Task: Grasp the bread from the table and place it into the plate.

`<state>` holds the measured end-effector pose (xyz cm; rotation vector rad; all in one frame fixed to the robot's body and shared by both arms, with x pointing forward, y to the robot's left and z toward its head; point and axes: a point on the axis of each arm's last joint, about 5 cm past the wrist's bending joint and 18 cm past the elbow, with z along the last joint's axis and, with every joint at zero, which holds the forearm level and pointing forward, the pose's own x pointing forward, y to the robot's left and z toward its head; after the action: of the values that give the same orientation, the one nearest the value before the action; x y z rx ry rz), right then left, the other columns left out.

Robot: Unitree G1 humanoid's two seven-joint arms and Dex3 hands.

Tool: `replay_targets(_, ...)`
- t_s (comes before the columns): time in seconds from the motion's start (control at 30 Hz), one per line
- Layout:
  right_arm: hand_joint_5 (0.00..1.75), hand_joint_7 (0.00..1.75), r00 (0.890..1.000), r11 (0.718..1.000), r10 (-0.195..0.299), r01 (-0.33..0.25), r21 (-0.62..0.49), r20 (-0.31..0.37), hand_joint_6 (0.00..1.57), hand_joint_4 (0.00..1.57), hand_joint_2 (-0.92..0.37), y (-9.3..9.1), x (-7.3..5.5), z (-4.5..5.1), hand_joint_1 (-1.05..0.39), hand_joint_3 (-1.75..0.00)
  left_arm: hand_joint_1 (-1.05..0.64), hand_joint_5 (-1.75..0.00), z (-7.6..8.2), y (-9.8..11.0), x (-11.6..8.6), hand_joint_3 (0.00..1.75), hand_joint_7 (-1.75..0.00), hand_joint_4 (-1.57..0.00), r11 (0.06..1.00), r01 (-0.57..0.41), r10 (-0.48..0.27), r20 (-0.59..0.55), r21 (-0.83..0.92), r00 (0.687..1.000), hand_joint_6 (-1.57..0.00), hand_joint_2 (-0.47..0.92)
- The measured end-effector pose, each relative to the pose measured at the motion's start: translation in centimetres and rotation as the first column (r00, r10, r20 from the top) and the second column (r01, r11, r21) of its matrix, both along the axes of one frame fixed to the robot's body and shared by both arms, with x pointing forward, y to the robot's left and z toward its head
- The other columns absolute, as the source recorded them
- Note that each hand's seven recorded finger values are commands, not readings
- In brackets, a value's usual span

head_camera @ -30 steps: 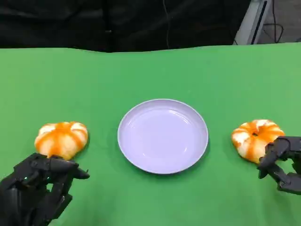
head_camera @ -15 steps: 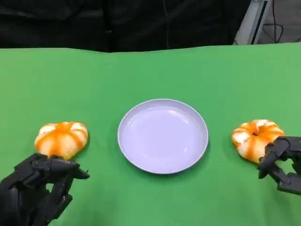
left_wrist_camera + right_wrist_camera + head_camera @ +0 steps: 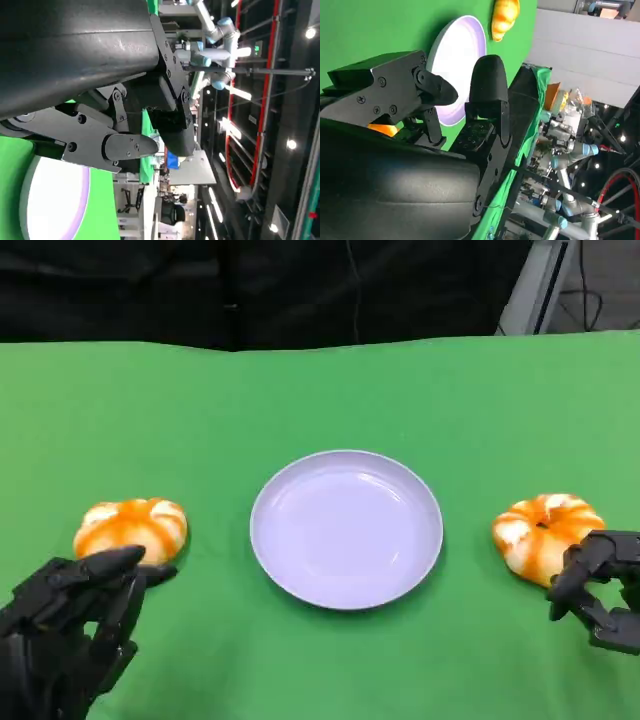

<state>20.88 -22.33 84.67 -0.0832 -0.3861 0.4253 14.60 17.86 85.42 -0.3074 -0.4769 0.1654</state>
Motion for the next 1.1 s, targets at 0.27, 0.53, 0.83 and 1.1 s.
replay_targets(0.27, 1.44, 1.00, 1.000, 1.000, 0.001, -0.001, 0.002, -0.003, 0.94, 0.88, -0.70, 0.0, 0.0, -0.03, 0.13, -0.84, -0.31, -0.01, 0.0, 0.3, 0.2, 0.15, 0.00, -0.84, 1.000, 0.005, -0.005, 0.009, 0.009, 1.000, -0.78, 0.92)
replay_targets(0.53, 1.45, 1.02, 1.000, 1.000, -0.001, 0.001, -0.010, -0.004, 0.92, 0.87, -0.71, 0.1, 0.0, -0.04, 0.13, -0.83, -0.47, 0.00, 0.1, 1.5, 0.3, 0.08, 0.00, -0.74, 0.986, -0.027, 0.022, 0.028, 0.167, 0.999, -0.53, 0.92)
replay_targets(0.83, 1.43, 1.02, 1.000, 1.000, 0.000, 0.000, -0.010, -0.004, 0.92, 0.87, -0.72, 0.1, 0.0, -0.05, 0.12, -0.80, -0.54, 0.00, 0.4, 2.4, 0.9, 0.04, 0.00, -0.69, 0.919, -0.110, 0.100, 0.045, 0.379, 0.994, -0.50, 0.90)
replay_targets(1.1, 1.43, 1.01, 1.000, 1.000, 0.001, -0.001, -0.009, -0.005, 0.92, 0.87, -0.72, 0.1, 0.0, -0.06, 0.13, -0.80, -0.50, 0.00, 0.8, 2.9, 1.3, 0.00, 0.00, -0.62, 0.827, -0.166, 0.164, 0.051, 0.537, 0.985, -0.49, 0.88)
